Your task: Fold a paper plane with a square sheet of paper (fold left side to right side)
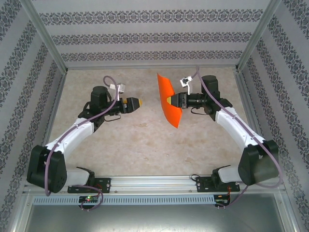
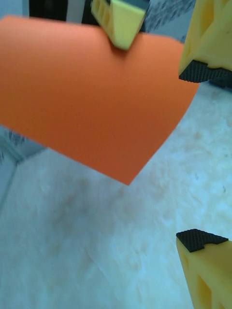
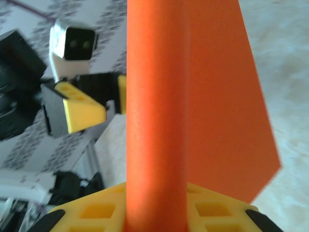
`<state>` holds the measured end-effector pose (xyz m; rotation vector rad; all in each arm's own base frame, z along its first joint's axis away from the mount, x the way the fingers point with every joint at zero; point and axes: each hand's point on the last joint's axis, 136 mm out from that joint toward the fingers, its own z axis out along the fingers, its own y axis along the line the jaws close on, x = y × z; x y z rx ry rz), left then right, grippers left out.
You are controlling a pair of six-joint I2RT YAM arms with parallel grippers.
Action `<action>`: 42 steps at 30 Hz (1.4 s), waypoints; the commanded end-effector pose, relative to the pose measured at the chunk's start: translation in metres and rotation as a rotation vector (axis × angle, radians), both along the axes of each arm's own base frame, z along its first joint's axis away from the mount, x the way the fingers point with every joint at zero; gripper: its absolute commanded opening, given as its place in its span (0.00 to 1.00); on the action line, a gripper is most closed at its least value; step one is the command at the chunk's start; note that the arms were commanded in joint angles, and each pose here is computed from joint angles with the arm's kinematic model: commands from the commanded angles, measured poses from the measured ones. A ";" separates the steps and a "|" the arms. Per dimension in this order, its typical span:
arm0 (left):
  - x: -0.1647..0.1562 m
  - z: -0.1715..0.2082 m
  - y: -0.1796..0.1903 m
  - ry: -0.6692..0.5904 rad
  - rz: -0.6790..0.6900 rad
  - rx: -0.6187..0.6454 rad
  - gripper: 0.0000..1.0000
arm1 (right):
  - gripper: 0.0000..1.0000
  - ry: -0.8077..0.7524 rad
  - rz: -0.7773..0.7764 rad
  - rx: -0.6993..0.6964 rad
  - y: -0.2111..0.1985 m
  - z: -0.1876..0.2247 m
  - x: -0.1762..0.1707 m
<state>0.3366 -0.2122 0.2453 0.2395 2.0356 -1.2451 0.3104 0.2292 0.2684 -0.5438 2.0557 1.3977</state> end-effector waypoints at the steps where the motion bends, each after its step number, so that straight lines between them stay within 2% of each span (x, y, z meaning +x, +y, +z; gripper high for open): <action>1: -0.019 0.054 -0.011 -0.210 -0.157 -0.056 0.83 | 0.27 -0.093 0.175 0.071 0.007 0.041 -0.042; 9: -0.042 0.093 -0.020 -0.337 -0.295 -0.117 0.84 | 0.27 -0.212 0.295 0.130 0.015 0.091 -0.090; 15: -0.069 0.109 -0.034 -0.402 -0.401 -0.155 0.80 | 0.27 -0.216 0.282 0.120 0.019 0.092 -0.087; 18: -0.077 0.111 -0.039 -0.409 -0.425 -0.158 0.66 | 0.28 -0.207 0.251 0.102 0.018 0.086 -0.079; 19: -0.078 0.110 -0.040 -0.406 -0.428 -0.156 0.58 | 0.28 -0.205 0.234 0.093 0.017 0.083 -0.076; 21: -0.078 0.104 -0.039 -0.396 -0.418 -0.141 0.34 | 0.29 -0.197 0.189 0.068 0.013 0.076 -0.067; 24: -0.071 0.087 -0.039 -0.353 -0.388 -0.118 0.11 | 0.32 -0.171 0.109 0.025 0.005 0.063 -0.052; 25: -0.069 0.081 -0.039 -0.334 -0.381 -0.113 0.09 | 0.33 -0.164 0.084 0.011 0.001 0.059 -0.048; 29: -0.057 0.052 -0.039 -0.229 -0.332 -0.085 0.06 | 0.43 -0.132 -0.061 -0.102 -0.019 0.034 -0.028; 37: -0.038 -0.026 -0.030 0.028 -0.198 0.007 0.02 | 0.77 -0.057 -0.361 -0.339 -0.071 -0.019 0.002; 39: -0.035 -0.045 -0.029 0.085 -0.173 0.020 0.01 | 0.83 -0.032 -0.384 -0.350 -0.076 -0.028 0.004; 42: -0.032 -0.076 -0.026 0.181 -0.138 0.041 0.00 | 0.84 -0.003 -0.409 -0.379 -0.082 -0.041 0.007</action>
